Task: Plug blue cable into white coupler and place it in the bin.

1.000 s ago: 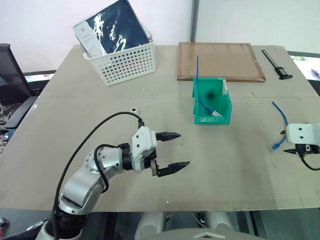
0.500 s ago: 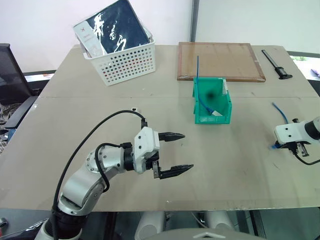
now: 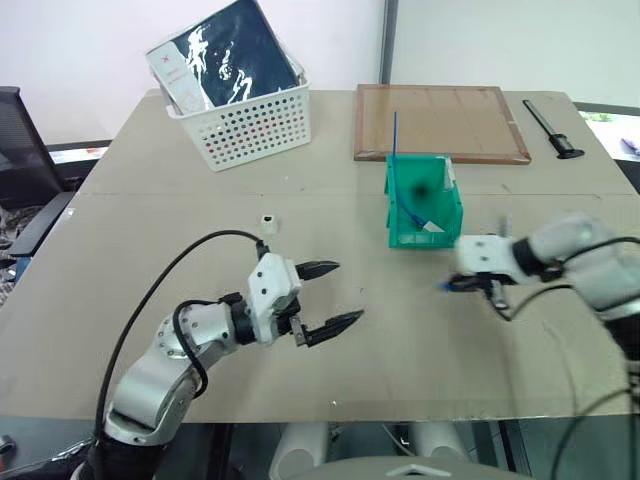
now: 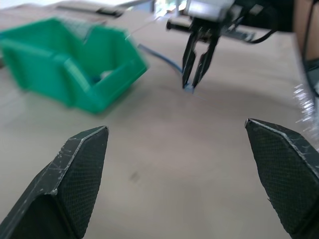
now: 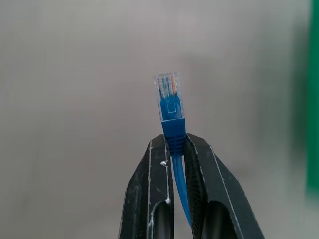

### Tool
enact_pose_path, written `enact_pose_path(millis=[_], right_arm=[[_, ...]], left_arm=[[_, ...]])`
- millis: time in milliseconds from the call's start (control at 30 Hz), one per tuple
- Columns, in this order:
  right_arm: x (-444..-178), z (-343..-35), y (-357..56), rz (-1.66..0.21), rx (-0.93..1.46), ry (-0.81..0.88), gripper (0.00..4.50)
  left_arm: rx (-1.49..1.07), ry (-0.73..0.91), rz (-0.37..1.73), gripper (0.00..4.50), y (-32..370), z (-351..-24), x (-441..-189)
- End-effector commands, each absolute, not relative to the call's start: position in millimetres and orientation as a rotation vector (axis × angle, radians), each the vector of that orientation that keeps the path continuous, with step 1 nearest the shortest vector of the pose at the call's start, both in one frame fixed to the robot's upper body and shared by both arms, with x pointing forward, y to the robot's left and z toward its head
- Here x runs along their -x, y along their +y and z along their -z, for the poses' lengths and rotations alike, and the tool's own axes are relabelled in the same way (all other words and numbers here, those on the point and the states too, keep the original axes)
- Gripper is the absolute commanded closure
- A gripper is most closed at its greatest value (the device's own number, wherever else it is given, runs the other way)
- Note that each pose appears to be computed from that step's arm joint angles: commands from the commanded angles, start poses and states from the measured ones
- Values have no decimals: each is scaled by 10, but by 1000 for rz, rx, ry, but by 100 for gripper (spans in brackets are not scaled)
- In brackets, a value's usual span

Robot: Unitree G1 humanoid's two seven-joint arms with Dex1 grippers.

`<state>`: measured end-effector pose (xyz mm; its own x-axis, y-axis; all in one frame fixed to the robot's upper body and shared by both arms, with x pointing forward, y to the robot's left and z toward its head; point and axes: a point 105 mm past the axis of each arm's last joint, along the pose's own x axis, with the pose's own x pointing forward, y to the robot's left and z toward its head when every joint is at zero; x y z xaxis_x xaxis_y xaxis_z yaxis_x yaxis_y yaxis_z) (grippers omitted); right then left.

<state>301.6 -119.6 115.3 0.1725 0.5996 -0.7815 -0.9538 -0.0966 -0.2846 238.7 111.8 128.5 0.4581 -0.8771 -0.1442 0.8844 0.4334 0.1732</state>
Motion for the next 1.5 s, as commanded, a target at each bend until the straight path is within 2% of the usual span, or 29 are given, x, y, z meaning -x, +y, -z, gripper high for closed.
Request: enact_pose_path(millis=[33, 133, 200, 233, 267, 333, 400, 433, 533, 667, 767, 967, 1200, 1267, 1333, 1400, 1433, 1500], right_arm=[[-3097, -1057, -973, -1350, 1022, 467, 445], [-3091, -956, -837, -1385, 1029, 469, 445], [-3097, -927, -739, -1394, 1002, 452, 377], [-3097, -941, -716, -1391, 983, 434, 360], [-3105, -969, -705, -1378, 967, 414, 303], [-3111, -1086, -687, -1347, 914, 345, 234], [-3077, -1231, -696, -1328, 847, 267, 117], [-3028, -1318, -750, -1316, 803, 224, 104], [-2885, -1523, -914, -1252, 740, 94, 104], [-2718, -1731, -1176, -1038, 663, -34, 104], [-2461, -1661, -1404, -962, 558, 5, 104], [-2028, -1411, -1741, -828, 526, 85, 104], [-1838, -1308, -1865, -760, 483, 128, 104], [-1806, -1298, -1877, -760, 479, 131, 94], [-1789, -1314, -1872, -763, 470, 123, 94], [-1788, -1345, -1865, -754, 463, 112, 94], [-1788, -1357, -1860, -752, 456, 108, 94], [-1787, -1365, -1842, -751, 448, 109, 94]], left_arm=[[-315, 21, 1076, 0, 1212, -1259, -2429], [-353, 66, 1065, 0, 1278, -1168, -2456], [-366, 78, 1083, 0, 1284, -1127, -2449], [-369, 86, 1102, 0, 1272, -1096, -2436], [-371, 87, 1118, 0, 1258, -1076, -2427], [-366, 93, 1137, 0, 1236, -1038, -2436], [-365, 94, 1148, 0, 1210, -1012, -2480], [-361, 95, 1158, 0, 1169, -1004, -2522], [-369, 97, 1190, 0, 1058, -980, -2640], [-371, 89, 1219, 0, 922, -995, -2809], [-374, 78, 1254, 0, 797, -1013, -2899], [-408, 86, 1332, 0, 515, -996, -2973], [-478, 125, 1374, 0, 414, -909, -3064], [-516, 139, 1383, 54, 402, -847, -3083], [-529, 148, 1399, 131, 386, -811, -3083], [-528, 147, 1413, 249, 359, -796, -3078], [-524, 148, 1422, 282, 346, -788, -3072], [-522, 148, 1430, 378, 337, -777, -3066]])
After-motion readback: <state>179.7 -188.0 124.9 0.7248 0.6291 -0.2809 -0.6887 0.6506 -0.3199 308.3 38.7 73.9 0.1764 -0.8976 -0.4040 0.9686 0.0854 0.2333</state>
